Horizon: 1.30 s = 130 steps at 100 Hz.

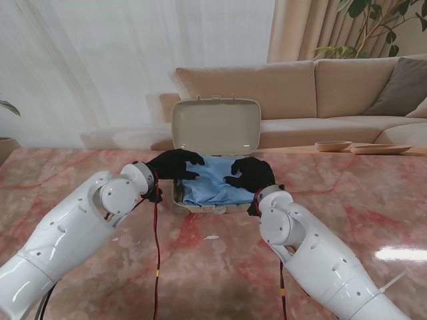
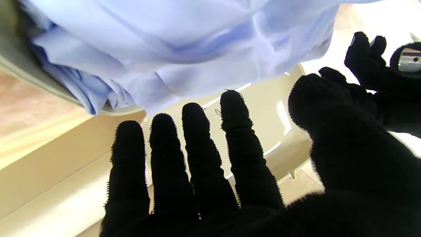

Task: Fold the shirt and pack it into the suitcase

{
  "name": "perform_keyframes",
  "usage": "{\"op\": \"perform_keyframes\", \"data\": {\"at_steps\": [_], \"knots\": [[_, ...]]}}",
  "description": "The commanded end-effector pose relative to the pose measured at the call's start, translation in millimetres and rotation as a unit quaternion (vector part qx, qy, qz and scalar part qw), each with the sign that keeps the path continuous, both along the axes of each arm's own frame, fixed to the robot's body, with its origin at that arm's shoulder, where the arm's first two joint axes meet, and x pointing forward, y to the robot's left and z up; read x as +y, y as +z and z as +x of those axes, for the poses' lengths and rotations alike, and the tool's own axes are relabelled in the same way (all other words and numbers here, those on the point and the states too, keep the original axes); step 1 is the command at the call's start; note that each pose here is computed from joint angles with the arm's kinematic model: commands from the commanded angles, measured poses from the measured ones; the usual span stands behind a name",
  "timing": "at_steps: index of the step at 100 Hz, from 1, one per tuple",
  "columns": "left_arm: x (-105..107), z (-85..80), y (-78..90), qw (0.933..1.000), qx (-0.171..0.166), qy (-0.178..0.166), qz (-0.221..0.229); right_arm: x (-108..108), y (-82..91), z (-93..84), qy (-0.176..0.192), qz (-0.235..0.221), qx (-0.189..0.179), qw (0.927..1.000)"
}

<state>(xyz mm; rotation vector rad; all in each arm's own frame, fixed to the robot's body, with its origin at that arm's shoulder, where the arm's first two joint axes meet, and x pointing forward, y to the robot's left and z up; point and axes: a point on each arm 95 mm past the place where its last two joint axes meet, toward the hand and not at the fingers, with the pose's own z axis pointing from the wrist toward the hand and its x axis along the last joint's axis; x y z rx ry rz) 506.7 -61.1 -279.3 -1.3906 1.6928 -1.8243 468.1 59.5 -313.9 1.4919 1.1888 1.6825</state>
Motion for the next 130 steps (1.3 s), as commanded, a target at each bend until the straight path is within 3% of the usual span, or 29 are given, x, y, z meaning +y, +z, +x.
{"op": "perform_keyframes", "data": {"at_steps": [1,16,40,90,130], "knots": [[5.0,-0.5,3.6,0.9999,-0.006,0.005,0.008,-1.0,-1.2,-4.0,0.003,0.001,0.002,1.0],[12.6,-0.3,7.9,0.9994,-0.016,0.02,0.022,-1.0,0.3,-7.7,0.01,0.0,-0.003,0.9999],[12.8,2.9,-2.6,0.9985,-0.013,0.041,0.035,1.3,-5.8,-9.8,0.017,0.001,0.006,0.9998],[8.7,9.6,-37.8,0.9978,0.046,0.027,0.04,-4.7,-18.1,-10.9,0.012,-0.001,0.026,0.9996],[5.6,8.7,-44.2,0.9972,0.06,0.009,0.042,-6.7,-21.3,-12.5,0.011,-0.002,0.036,0.9993]]}}
